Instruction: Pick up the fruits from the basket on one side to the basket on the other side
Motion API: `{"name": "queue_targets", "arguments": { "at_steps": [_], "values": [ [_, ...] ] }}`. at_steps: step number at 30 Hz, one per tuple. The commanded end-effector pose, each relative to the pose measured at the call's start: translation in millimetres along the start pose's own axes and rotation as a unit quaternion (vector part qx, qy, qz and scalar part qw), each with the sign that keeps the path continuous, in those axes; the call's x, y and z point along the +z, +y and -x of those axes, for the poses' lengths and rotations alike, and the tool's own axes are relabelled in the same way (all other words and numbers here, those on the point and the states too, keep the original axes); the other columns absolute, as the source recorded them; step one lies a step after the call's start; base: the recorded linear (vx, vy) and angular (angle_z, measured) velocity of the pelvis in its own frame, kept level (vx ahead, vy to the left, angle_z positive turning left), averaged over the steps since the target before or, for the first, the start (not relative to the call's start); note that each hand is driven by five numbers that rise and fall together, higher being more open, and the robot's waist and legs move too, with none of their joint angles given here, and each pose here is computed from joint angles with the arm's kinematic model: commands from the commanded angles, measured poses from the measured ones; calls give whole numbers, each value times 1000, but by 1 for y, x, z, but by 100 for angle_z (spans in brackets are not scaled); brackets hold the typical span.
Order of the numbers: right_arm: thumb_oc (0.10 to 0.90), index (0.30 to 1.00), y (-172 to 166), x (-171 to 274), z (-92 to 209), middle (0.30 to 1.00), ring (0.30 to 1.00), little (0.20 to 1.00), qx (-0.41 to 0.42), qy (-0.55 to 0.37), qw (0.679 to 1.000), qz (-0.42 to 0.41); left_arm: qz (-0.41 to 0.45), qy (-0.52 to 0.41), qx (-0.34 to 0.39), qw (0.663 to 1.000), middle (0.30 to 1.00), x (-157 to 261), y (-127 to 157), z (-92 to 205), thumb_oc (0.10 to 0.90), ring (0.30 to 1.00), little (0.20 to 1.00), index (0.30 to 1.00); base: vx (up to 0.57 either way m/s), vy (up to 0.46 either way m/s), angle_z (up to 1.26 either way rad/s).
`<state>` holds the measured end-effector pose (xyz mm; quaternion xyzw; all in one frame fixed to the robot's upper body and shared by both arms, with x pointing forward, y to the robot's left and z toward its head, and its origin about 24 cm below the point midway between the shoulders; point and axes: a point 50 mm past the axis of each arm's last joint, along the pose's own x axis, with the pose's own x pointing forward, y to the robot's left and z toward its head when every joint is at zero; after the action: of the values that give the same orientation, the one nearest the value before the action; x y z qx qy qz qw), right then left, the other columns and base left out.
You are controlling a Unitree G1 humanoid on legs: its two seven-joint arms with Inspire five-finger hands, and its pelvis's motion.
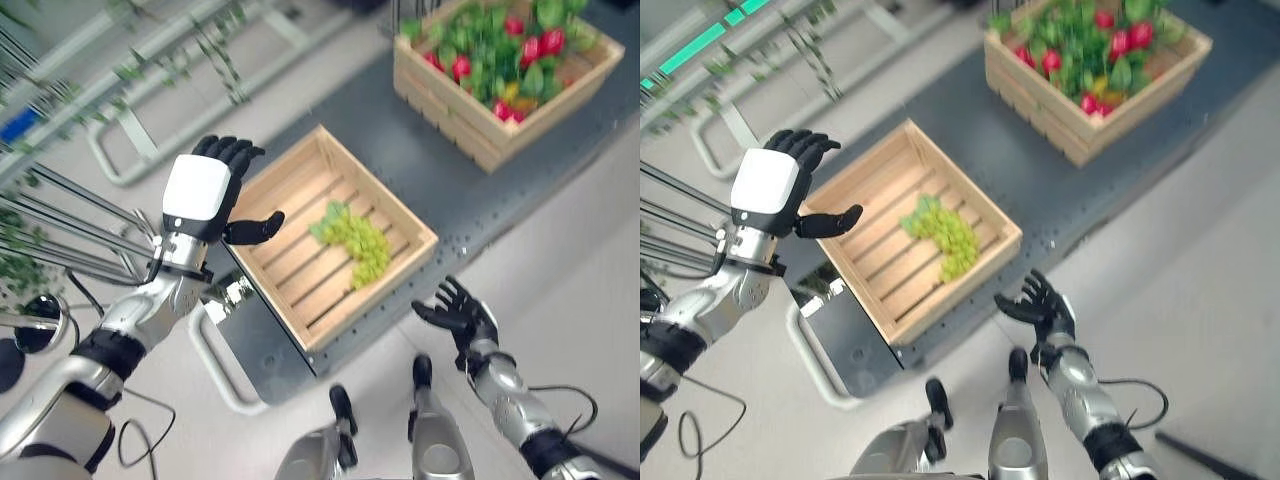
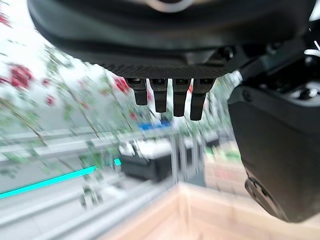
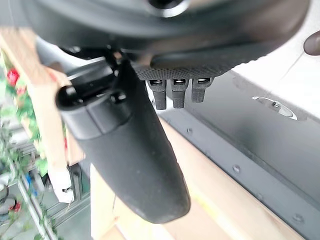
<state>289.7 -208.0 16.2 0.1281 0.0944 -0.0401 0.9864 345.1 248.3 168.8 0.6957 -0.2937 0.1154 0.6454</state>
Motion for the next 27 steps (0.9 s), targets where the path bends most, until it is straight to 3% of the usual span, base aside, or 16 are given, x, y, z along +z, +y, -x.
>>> {"name": "queue_targets", "arguments": {
  "at_steps": [1,8,22,27],
  "values": [
    [800,900,33,31,1,900,900,900,86,-92,991,-36,-83,27,127,988,900,-30,58,-28,800,900,900,900,-125,-9,-2],
    [800,900,52,39,-3,900,900,900,94,-100,990,-42,-125,34,167,977,900,-28,79,-53,800,900,900,900,-74,4,3],
    [800,900,59,49,-7,900,900,900,89,-116,989,-38,-204,0,262,943,900,-11,113,-82,800,900,900,900,-4,6,0],
    [800,900,63,52,-8,900,900,900,85,-122,988,-43,-225,-46,241,943,900,4,111,-91,800,900,900,900,22,-12,0]
  ]
}}
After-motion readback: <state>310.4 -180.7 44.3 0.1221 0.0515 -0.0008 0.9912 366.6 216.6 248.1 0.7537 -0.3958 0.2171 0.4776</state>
